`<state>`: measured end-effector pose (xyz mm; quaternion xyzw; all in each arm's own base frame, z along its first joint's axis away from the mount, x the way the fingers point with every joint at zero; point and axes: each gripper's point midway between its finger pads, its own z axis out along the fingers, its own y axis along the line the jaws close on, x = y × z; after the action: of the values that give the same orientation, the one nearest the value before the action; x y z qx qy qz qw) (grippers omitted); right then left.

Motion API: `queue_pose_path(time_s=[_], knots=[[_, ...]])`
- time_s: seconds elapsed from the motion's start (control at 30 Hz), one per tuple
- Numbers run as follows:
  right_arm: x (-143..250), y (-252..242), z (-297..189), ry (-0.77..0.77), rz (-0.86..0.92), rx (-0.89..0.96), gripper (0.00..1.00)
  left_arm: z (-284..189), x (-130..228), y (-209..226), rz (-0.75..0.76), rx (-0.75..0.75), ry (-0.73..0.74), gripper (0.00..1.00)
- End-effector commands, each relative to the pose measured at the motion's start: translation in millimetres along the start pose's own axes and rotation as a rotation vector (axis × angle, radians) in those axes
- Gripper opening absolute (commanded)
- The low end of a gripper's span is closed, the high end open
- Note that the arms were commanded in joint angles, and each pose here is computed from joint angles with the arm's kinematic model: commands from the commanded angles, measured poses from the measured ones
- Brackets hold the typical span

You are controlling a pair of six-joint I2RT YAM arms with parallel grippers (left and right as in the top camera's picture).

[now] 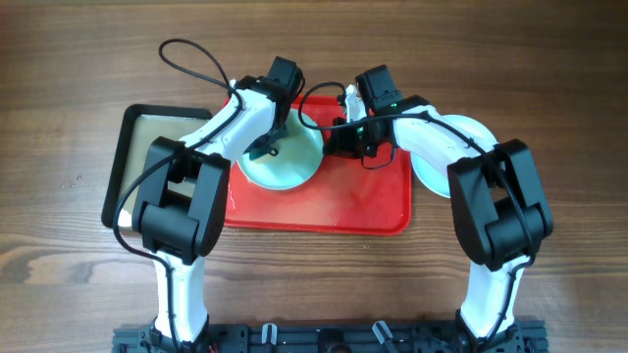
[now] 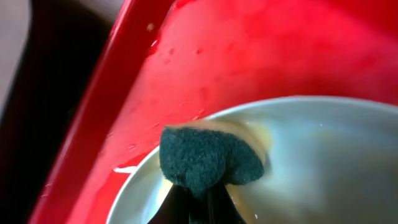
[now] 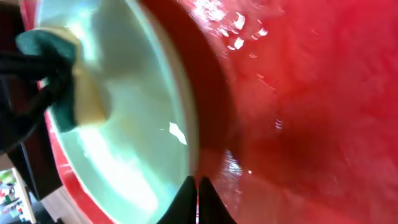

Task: Clean dirty plates on tray and stack at the side
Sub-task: 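Scrub the tilted blue plate with the sponge in the left gripper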

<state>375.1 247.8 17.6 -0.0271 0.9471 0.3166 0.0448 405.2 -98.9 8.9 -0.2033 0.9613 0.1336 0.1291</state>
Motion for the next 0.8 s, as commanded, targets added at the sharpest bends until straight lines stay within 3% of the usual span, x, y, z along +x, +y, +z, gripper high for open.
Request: queue_pose_path(time_s=[0.0, 0.13, 0.2, 0.27, 0.37, 0.57, 0.63, 0.73, 0.77], knots=[[3.3, -12.4, 7.4, 0.016, 0.018, 0.034, 0.04, 15.2, 76.4, -24.7, 0.388, 0.259, 0.359, 0.04], [3.3, -12.4, 7.4, 0.016, 0.018, 0.034, 0.04, -50.6, 128.9, -79.2, 0.674, 0.878, 0.561, 0.04], [3.4, -12.4, 7.4, 0.017, 0.018, 0.034, 0.04, -64.7, 132.0, -88.0, 0.713, 0.997, 0.557, 0.04], [3.5, -12.4, 7.4, 0.017, 0.018, 0.034, 0.04, -62.8, 125.2, -92.9, 0.715, 1.011, 0.519, 0.04], [3.5, -12.4, 7.4, 0.017, 0.018, 0.034, 0.04, -41.5, 97.0, -96.8, 0.585, 0.902, 0.443, 0.04], [4.0, -12.7, 7.3, 0.019, 0.019, 0.035, 0.04, 31.3, 13.2, -36.8, 0.046, 0.293, 0.179, 0.04], [4.0, -12.7, 7.3, 0.019, 0.019, 0.035, 0.04, 36.7, 2.9, -21.7, -0.045, 0.196, 0.124, 0.04], [5.4, -10.4, 8.8, 0.022, 0.017, 0.034, 0.06, 36.2, 4.4, -23.4, -0.126, 0.198, 0.140, 0.04], [6.6, -7.8, 10.3, 0.024, 0.010, 0.032, 0.25, 35.5, 6.9, -24.9, -0.145, 0.205, 0.155, 0.04]])
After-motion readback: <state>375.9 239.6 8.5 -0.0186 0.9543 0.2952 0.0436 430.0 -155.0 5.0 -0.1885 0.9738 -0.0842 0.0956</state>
